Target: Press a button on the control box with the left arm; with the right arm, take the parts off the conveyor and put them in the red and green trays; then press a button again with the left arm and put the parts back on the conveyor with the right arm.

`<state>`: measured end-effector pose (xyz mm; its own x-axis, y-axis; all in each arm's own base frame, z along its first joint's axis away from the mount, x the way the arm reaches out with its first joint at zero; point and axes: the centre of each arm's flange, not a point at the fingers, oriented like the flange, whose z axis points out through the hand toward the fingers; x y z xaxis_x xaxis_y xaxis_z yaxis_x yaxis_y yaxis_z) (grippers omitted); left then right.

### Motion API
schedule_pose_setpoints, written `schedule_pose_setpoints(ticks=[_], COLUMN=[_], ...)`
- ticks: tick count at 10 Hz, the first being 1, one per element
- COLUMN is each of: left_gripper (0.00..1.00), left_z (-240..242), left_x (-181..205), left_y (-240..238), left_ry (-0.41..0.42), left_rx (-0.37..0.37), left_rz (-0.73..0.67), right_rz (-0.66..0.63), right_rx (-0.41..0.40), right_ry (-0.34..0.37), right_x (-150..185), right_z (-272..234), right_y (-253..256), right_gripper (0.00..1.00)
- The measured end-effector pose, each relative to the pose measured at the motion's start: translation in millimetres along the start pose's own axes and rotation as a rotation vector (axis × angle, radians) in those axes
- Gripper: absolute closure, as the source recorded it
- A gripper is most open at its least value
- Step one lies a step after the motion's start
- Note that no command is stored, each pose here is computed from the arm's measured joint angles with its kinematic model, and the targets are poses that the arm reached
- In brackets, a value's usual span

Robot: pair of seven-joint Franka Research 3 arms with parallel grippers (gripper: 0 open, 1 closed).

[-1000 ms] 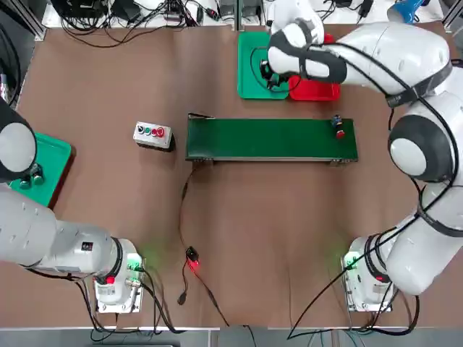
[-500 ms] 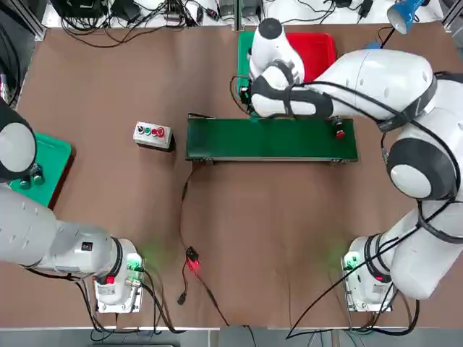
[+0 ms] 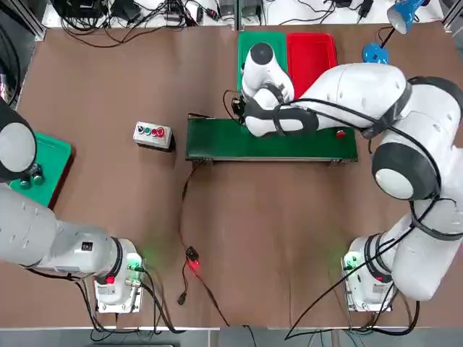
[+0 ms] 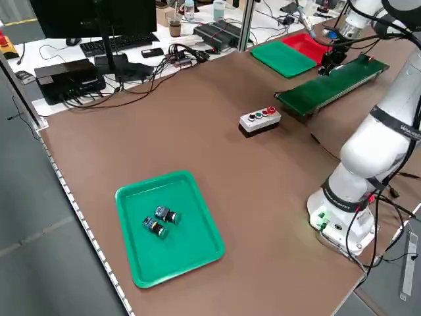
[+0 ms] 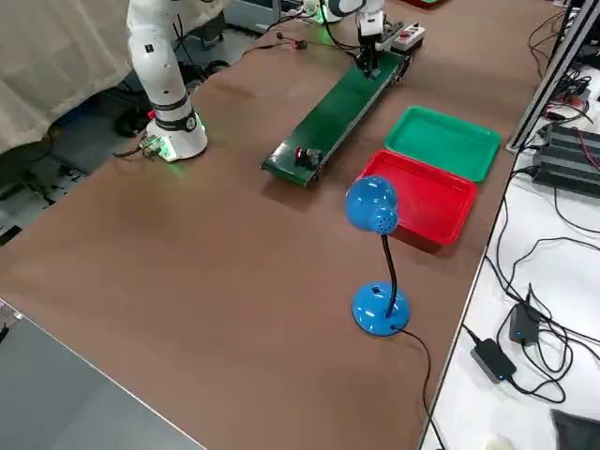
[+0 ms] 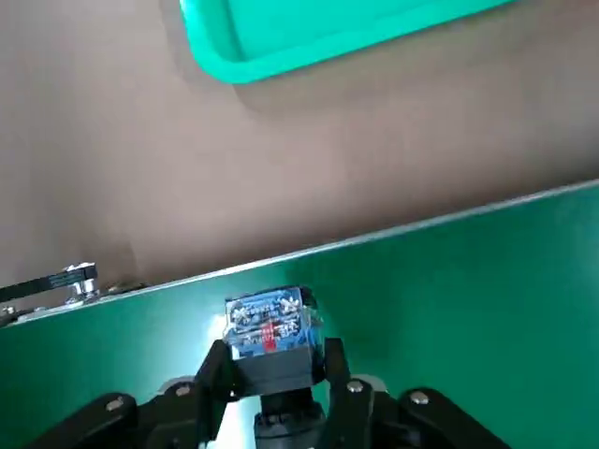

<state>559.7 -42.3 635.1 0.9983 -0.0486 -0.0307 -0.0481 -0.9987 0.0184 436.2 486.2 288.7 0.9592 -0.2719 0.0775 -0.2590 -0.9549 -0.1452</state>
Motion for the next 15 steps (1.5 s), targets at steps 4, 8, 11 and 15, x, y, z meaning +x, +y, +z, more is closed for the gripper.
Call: schedule_pose_setpoints(ticks=[4,8,11,15], left_gripper=[0.0,0.0,0.0,0.0], left_z=[0,0,0,0], left_x=[0,0,0,0], left_y=[0,0,0,0], left_ry=[0.0,0.0,0.0,-0.001], left_rx=[0.0,0.0,0.0,0.0], left_rz=[0.0,0.0,0.0,0.0], right_rz=[-0.006,-0.017,-0.03,-0.072], right_rx=[0.0,-0.006,-0.051,-0.128], right_ry=[0.023,0.032,0.04,0.007], right_x=[3,4,48,210], right_z=[28,31,8,-167], right_y=[4,5,10,108], right_gripper=[0.53,0.26,0.0,0.0])
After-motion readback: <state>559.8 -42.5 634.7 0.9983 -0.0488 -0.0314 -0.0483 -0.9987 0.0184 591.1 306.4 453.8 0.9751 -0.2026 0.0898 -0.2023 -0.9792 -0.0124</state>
